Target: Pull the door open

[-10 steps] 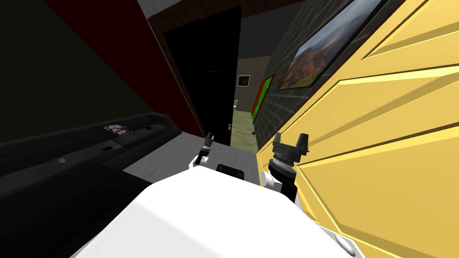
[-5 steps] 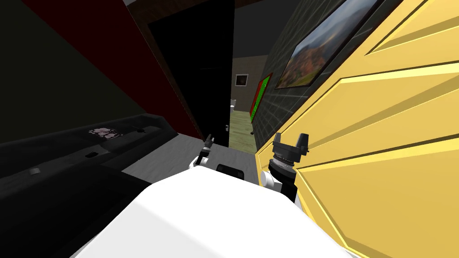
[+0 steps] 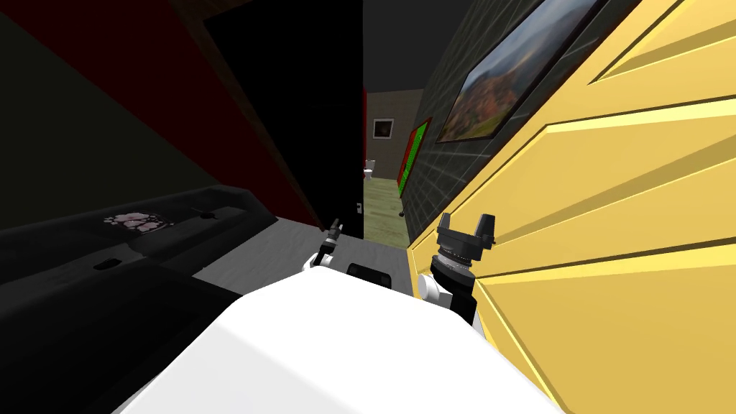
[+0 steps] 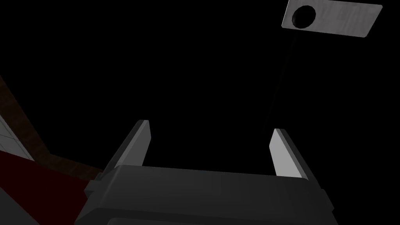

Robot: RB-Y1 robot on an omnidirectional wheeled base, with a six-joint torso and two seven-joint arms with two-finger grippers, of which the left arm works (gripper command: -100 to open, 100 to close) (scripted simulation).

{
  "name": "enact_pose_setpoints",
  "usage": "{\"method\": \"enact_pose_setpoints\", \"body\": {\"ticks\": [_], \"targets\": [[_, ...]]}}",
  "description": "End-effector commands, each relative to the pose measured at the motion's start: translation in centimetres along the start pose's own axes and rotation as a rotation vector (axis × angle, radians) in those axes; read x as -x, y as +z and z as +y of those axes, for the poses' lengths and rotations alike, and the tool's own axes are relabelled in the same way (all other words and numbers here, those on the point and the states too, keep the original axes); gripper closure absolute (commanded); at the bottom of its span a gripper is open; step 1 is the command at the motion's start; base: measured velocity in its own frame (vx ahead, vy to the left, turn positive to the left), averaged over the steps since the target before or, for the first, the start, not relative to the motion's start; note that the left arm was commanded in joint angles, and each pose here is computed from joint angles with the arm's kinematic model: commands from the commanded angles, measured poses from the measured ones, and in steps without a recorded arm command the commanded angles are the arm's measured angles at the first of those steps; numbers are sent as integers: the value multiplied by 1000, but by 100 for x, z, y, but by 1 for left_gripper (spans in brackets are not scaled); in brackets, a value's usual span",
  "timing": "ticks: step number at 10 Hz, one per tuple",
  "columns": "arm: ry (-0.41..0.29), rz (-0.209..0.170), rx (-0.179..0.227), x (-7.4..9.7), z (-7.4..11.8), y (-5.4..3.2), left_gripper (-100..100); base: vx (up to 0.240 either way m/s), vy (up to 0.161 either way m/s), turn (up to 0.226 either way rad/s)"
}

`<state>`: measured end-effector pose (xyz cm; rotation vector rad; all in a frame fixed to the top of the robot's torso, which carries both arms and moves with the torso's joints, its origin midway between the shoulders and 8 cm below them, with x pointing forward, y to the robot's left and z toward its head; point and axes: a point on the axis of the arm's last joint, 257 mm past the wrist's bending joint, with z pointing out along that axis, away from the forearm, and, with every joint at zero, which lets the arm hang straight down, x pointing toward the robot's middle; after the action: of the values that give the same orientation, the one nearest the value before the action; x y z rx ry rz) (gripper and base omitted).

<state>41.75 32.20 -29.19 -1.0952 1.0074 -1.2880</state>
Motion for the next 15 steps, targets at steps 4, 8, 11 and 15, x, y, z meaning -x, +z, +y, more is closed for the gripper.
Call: {"method": "enact_pose_setpoints", "body": {"ticks": [4, 8, 11, 15], "targets": [[11, -5, 61, 67, 289, -101, -100, 114, -21, -48], [20, -10, 116, 149, 533, -205, -100, 118, -19, -56], [24, -13, 142, 191, 647, -260, -100, 109, -9, -33], [31, -18, 184, 258, 823, -354, -100, 110, -8, -42]]}}
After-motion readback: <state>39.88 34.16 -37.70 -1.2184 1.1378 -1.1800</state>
